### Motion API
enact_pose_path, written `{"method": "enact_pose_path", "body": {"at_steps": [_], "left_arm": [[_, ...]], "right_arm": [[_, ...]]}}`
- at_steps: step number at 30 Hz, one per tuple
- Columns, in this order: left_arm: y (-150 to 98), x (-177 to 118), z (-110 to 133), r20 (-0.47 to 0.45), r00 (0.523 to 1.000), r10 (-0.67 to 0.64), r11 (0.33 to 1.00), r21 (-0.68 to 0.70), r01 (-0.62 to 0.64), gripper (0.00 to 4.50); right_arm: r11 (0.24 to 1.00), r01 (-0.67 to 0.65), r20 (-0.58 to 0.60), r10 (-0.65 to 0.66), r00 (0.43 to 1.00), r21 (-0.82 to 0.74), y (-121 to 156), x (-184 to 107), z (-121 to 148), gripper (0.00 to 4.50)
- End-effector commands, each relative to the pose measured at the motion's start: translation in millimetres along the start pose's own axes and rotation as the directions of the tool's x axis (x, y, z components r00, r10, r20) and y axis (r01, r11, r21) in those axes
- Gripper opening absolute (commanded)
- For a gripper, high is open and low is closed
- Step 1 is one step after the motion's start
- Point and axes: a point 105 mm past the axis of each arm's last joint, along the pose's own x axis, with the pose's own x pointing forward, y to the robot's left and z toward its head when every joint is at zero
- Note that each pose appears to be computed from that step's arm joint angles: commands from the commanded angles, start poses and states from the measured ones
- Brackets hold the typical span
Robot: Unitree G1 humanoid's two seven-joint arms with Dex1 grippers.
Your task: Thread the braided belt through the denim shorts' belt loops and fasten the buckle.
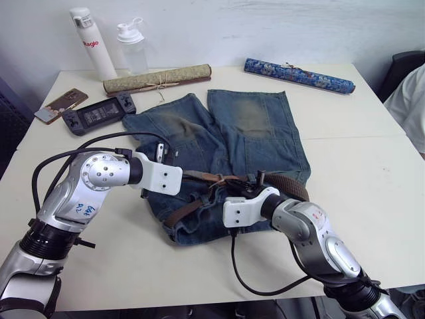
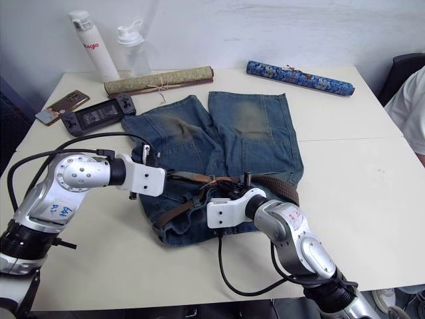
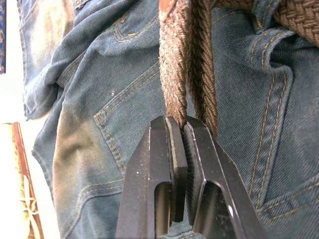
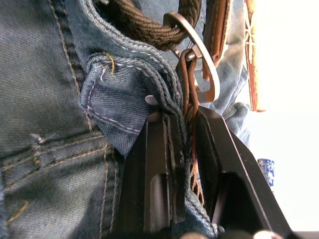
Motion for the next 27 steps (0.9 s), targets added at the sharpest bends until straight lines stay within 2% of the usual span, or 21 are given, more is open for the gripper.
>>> {"method": "enact_pose_path", "body": {"at_steps": [1, 14, 16, 20, 22, 27], "left_arm": [[7, -4, -3, -0.025, 1.000, -0.011, 0.997, 0.077, 0.013, 0.00], [14, 18, 18, 0.067, 0.998, 0.009, 0.997, 0.080, -0.014, 0.00], [12, 22, 20, 0.082, 0.996, 0.021, 0.999, 0.045, -0.025, 0.00], [3, 34, 27, 0.132, 0.987, 0.088, 0.982, -0.177, -0.064, 0.00], [-12, 40, 36, 0.182, 0.980, 0.077, 0.962, -0.272, -0.025, 0.00], [-40, 47, 48, 0.228, 0.974, 0.021, 0.952, -0.301, 0.050, 0.00]], "right_arm": [[0.999, 0.028, 0.028, -0.028, 0.999, -0.018, -8, -1, 6, 0.12], [0.999, 0.031, 0.045, -0.029, 0.999, -0.030, -9, 3, 12, 0.12], [0.999, 0.034, 0.044, -0.033, 0.999, -0.024, -10, 4, 11, 0.12], [0.999, 0.036, 0.039, -0.036, 0.999, -0.012, -10, 4, 11, 0.12], [0.999, 0.040, 0.033, -0.039, 0.999, -0.006, -10, 4, 10, 0.12], [0.999, 0.049, 0.015, -0.050, 0.999, 0.023, -12, 4, 6, 0.12]]}}
